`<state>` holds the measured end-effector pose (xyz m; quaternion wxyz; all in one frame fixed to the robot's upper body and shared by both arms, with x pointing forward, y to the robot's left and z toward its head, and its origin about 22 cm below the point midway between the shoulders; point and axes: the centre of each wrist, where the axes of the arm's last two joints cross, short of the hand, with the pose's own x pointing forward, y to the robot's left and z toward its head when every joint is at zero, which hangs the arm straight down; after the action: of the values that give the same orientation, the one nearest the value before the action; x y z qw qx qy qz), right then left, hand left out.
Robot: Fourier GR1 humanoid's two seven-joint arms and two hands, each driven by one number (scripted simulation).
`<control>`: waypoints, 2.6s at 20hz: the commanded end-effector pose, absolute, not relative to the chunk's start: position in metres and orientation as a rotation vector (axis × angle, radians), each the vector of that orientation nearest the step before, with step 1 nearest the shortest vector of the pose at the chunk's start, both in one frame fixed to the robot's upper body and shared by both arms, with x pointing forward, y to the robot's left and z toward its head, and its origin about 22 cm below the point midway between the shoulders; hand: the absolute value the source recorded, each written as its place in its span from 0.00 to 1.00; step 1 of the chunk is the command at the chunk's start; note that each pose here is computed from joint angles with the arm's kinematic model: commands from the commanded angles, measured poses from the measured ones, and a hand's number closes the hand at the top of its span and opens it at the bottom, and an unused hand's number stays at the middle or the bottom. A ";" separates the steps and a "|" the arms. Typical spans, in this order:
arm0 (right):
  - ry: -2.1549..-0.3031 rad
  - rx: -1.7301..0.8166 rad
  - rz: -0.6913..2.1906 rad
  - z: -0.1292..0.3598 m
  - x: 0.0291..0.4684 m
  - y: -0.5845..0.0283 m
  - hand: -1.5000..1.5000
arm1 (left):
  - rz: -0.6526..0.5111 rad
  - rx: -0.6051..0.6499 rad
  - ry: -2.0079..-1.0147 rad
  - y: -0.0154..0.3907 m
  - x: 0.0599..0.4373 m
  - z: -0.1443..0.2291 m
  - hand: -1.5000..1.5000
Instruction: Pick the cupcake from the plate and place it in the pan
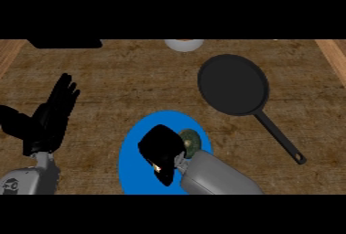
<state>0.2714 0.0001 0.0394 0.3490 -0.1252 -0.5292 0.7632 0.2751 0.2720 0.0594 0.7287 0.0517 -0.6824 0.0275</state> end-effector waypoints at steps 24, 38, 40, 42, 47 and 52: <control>-1.759 -1.038 1.093 0.221 0.253 -0.083 1.00 | 0.045 0.099 -1.529 0.263 0.276 0.051 0.50; -1.744 -1.003 0.920 0.184 0.382 -0.219 1.00 | 0.038 0.077 -1.521 0.263 0.276 0.048 0.50; -1.717 -1.008 0.965 0.157 0.391 -0.229 1.00 | 0.034 0.081 -1.528 0.254 0.276 0.052 0.50; -1.746 -0.970 0.962 0.134 0.404 -0.228 1.00 | 0.019 0.085 -1.535 0.273 0.275 0.061 0.50; -1.746 -0.870 1.023 0.101 0.425 -0.215 1.00 | 0.011 0.095 -1.531 0.252 0.277 0.068 0.50; -1.681 -0.918 1.100 0.062 0.429 -0.231 1.00 | 0.011 0.089 -1.520 0.261 0.283 0.054 0.50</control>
<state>0.4269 -0.2260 0.0896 0.4501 -0.3667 -0.6978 0.4195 0.2814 0.2615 0.0588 0.7220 0.0355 -0.6909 0.0111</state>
